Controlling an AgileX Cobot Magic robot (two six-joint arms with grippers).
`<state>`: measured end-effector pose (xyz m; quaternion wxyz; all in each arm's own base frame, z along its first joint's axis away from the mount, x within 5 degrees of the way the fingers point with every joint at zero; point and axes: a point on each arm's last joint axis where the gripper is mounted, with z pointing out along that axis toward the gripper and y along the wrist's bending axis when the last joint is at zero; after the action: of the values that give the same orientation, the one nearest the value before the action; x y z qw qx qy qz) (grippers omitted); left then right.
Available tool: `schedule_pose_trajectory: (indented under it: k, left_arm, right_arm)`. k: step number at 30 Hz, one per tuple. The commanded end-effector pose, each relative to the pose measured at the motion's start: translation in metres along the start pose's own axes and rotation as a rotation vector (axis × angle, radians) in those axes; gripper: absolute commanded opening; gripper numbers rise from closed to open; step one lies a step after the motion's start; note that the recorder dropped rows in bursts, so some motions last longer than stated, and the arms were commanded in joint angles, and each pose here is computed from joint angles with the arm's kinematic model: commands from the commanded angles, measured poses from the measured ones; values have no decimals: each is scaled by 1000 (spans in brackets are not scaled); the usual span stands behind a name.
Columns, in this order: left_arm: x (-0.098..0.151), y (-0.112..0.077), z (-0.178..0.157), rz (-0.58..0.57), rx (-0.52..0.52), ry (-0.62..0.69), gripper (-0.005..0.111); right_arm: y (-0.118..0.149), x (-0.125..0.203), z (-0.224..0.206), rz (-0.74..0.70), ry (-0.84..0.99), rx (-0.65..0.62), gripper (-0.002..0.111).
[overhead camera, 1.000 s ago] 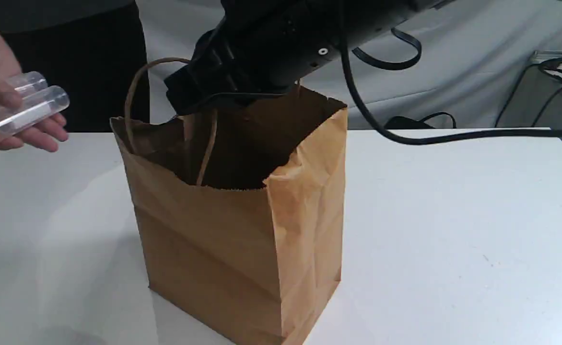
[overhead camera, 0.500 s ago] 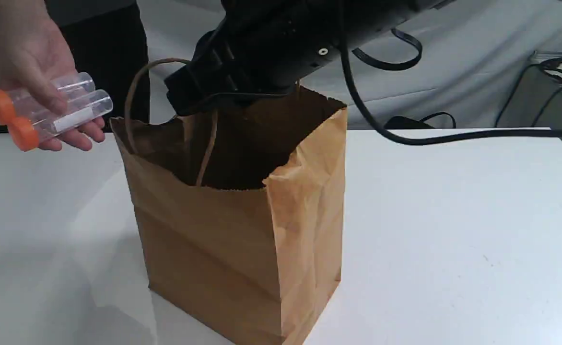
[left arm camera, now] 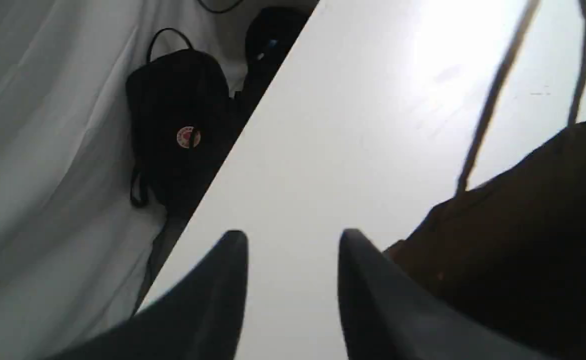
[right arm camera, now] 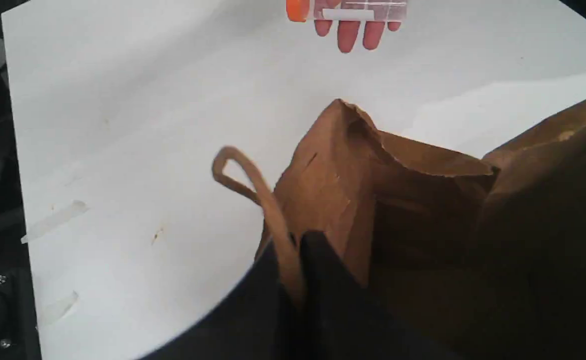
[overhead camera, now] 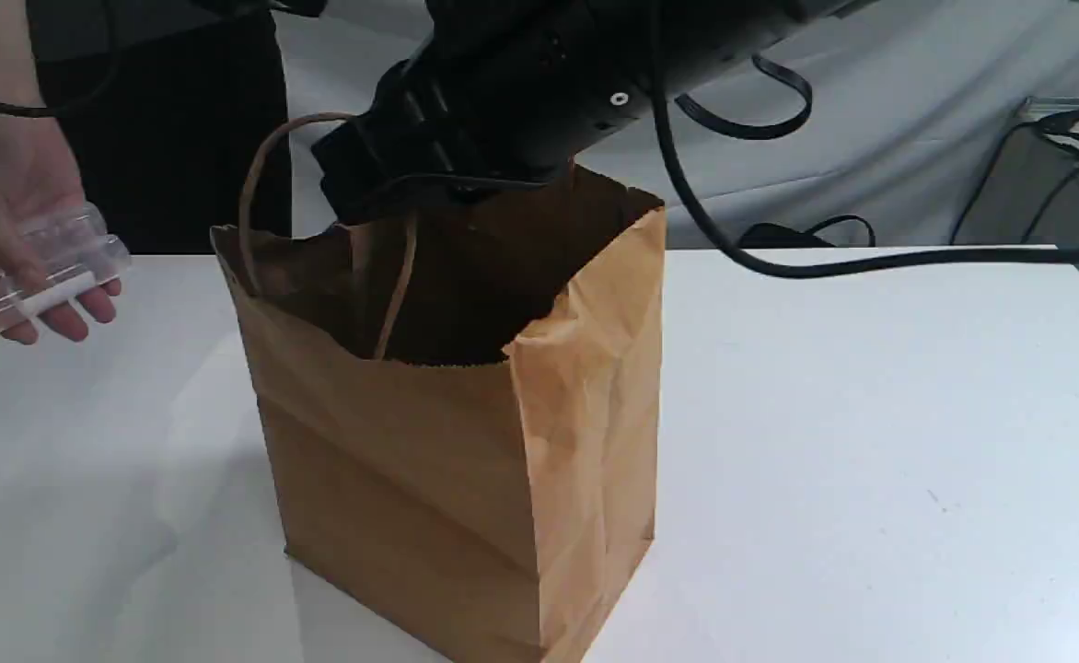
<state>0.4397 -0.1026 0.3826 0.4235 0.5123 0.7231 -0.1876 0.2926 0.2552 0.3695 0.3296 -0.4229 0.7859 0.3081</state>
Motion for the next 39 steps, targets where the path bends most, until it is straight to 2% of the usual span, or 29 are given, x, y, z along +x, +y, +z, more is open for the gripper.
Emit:
schedule_pose_trajectory:
  k: [1, 4, 6, 13, 25, 34, 39]
  left_arm:
    - [-9, -10, 9, 86, 16, 18, 46]
    - [-11, -14, 15, 100, 23, 39, 58]
    - [-10, -14, 16, 98, 26, 40, 60]
    - [-8, -13, 19, 61, 31, 45, 60]
    - [12, -6, 44, -8, 73, 64, 60]
    - [5, -18, 57, 0, 101, 80, 60]
    - [11, -19, 62, -8, 110, 107, 60]
  right_arm:
    - [2, 0, -1, 3, 6, -7, 0]
    - [2, 0, -1, 3, 6, -7, 0]
    - [2, 0, -1, 3, 6, -7, 0]
    - [2, 0, -1, 5, 6, -7, 0]
    - [2, 0, -1, 14, 6, -7, 0]
    - [2, 0, -1, 14, 6, -7, 0]
    - [2, 0, -1, 14, 6, -7, 0]
